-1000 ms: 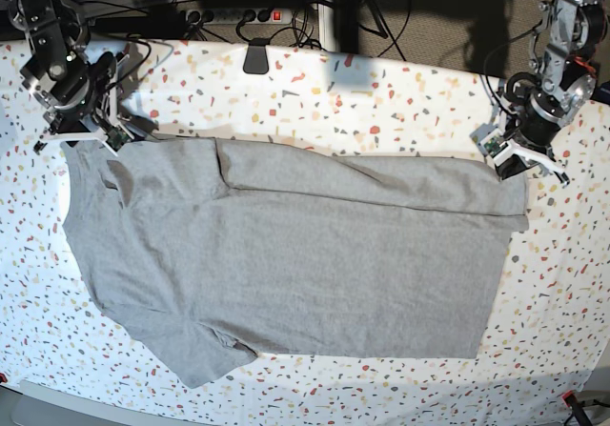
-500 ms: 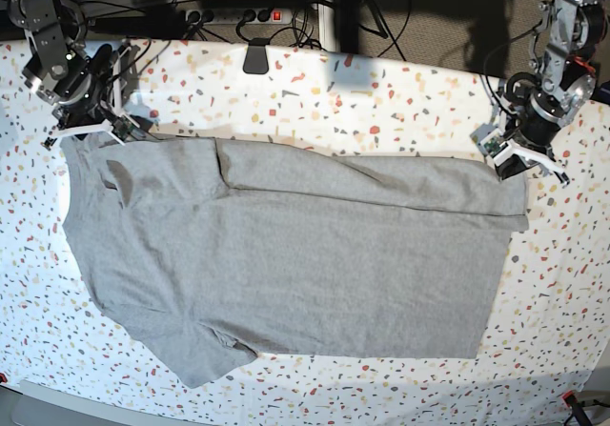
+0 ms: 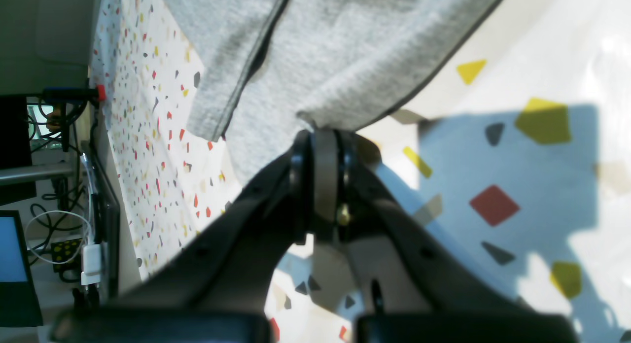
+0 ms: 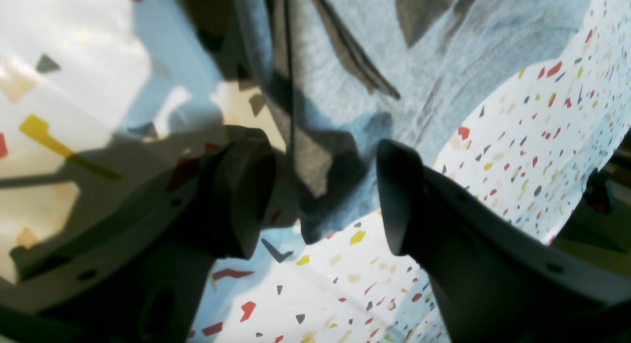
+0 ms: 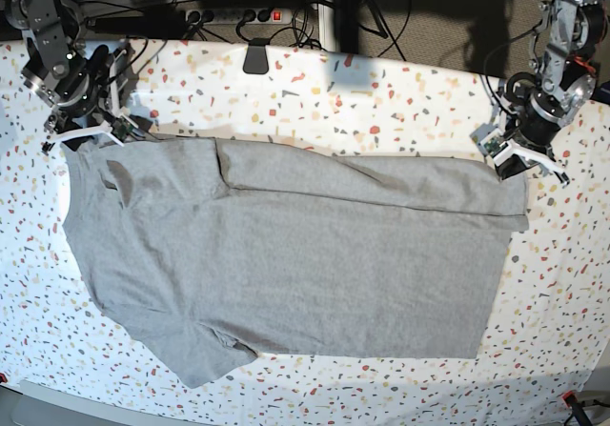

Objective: Fold the T-shirt properly
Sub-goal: 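Hold the folded collar edge with both grippers and adjust it, then release the collar edge and raise both grippers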

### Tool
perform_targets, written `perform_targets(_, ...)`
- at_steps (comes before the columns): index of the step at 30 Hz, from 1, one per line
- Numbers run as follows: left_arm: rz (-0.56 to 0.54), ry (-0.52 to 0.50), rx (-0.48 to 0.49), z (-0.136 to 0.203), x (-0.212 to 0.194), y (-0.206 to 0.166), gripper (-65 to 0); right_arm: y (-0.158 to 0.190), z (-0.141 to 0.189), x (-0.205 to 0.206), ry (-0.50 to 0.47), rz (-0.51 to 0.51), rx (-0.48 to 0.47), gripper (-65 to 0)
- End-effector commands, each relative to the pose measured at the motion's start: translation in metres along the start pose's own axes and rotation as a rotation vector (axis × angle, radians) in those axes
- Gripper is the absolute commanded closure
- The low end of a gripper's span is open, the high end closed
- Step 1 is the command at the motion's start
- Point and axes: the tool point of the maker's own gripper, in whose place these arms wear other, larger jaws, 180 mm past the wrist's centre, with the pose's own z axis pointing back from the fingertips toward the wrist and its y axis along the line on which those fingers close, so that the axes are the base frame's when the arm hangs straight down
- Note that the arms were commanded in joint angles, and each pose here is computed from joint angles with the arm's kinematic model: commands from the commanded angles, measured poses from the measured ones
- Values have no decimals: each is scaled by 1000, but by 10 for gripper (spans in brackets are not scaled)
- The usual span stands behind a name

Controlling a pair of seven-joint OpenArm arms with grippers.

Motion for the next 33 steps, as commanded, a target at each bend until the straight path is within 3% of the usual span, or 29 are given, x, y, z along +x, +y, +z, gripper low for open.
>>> perform_targets(1,-16,12,4,2,-5,4,0,-11,3,1,-7,12,-25,-367)
perform_targets(5,-16,12,4,2,-5,4,0,-8,-4,-10,19,3,-11,-313)
perform_targets(11,-16,12,4,2,-5,4,0,-7,-10,-25,64,21,-17,-299)
perform_targets(14,-16,12,3,2,-5,4,0,-9,-10,-26,72,25,-27,-210)
perform_targets(18,-15,11,3,2,-5,4,0,-11,-9,-31,99,16,-39,-20)
perform_targets(19,-4,7,7,2,-4,4,0,-12,-9,-32,106,12,-44,0)
perform_targets(24,42,-3,138,5,-2,29,0,-16,-6,-41,158,-11,-72,0)
perform_targets(28,18,27,153,14,-3,36,0,-11,-1,-44,194,-25,-56,0)
perform_targets(33,60,46,136,38,-12,38,0,16,9,-37,149,-37,14,0)
